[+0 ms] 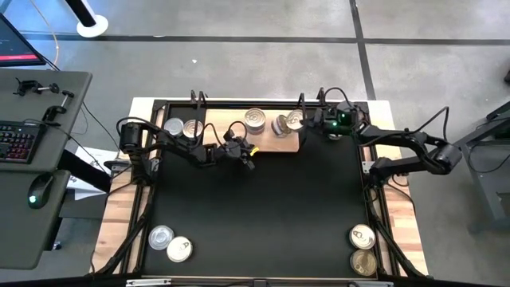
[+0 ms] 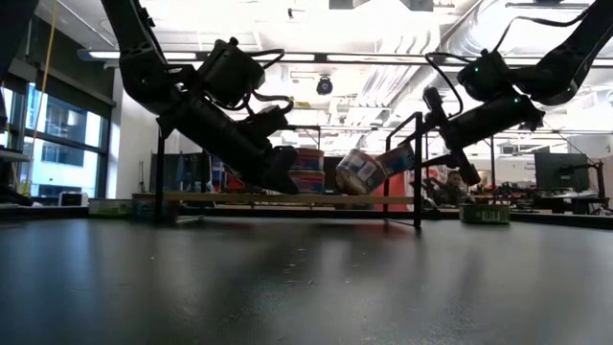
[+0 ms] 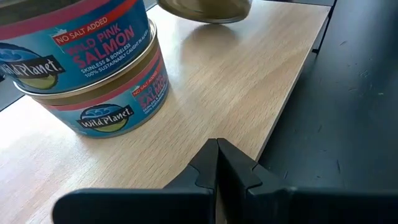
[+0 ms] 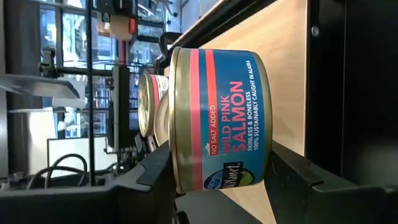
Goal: Stack canned seafood by type on shelf
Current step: Stack the left blue-pink tuna can on top of the other blue-pink tuna can on the shelf
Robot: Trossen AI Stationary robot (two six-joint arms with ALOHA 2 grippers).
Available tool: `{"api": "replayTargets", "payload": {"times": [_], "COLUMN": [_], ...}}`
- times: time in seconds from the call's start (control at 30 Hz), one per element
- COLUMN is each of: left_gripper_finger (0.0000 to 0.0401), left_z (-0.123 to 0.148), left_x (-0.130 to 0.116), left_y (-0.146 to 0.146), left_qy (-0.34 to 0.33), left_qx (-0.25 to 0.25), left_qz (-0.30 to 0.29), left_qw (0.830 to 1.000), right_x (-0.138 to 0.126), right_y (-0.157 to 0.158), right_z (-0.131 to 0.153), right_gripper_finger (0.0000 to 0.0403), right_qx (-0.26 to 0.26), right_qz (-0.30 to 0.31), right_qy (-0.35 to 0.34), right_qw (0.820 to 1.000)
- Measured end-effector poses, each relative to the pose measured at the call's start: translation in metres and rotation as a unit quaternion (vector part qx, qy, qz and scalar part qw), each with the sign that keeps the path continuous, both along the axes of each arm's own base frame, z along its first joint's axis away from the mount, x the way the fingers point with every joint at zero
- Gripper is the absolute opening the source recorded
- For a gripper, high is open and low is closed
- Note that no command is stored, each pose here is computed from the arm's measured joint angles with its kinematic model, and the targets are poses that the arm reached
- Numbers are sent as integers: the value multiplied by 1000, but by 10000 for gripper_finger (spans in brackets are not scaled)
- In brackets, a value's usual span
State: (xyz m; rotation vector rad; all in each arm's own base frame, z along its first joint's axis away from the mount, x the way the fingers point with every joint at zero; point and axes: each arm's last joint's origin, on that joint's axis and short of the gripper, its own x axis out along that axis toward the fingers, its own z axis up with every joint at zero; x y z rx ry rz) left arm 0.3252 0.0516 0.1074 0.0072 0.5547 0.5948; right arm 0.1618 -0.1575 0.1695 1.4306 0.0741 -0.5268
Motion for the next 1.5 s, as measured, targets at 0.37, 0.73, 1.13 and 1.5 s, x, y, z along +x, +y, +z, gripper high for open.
{"api": "replayTargets", "payload": {"times": [0.37, 0.73, 1.13, 1.5], "left_gripper_finger": [0, 0, 0, 0], "left_z": [-1, -1, -1, -1], "left_x": [-1, -1, -1, -1], "left_y": [3, 5, 6, 5], "left_qy": [1, 1, 1, -6], "left_qx": [-4, -7, -7, -11], "left_qz": [0, 0, 1, -7], "left_qw": [1000, 1000, 1000, 1000], "right_x": [3, -14, -22, -13], "right_y": [-2, -1, 4, 11], "right_z": [10, -8, -11, -9], "right_gripper_finger": [168, 168, 168, 168], "right_qx": [-29, -31, -54, -67], "right_qz": [3, 34, 58, 59], "right_qy": [-44, -13, -70, -68], "right_qw": [999, 999, 994, 994]}}
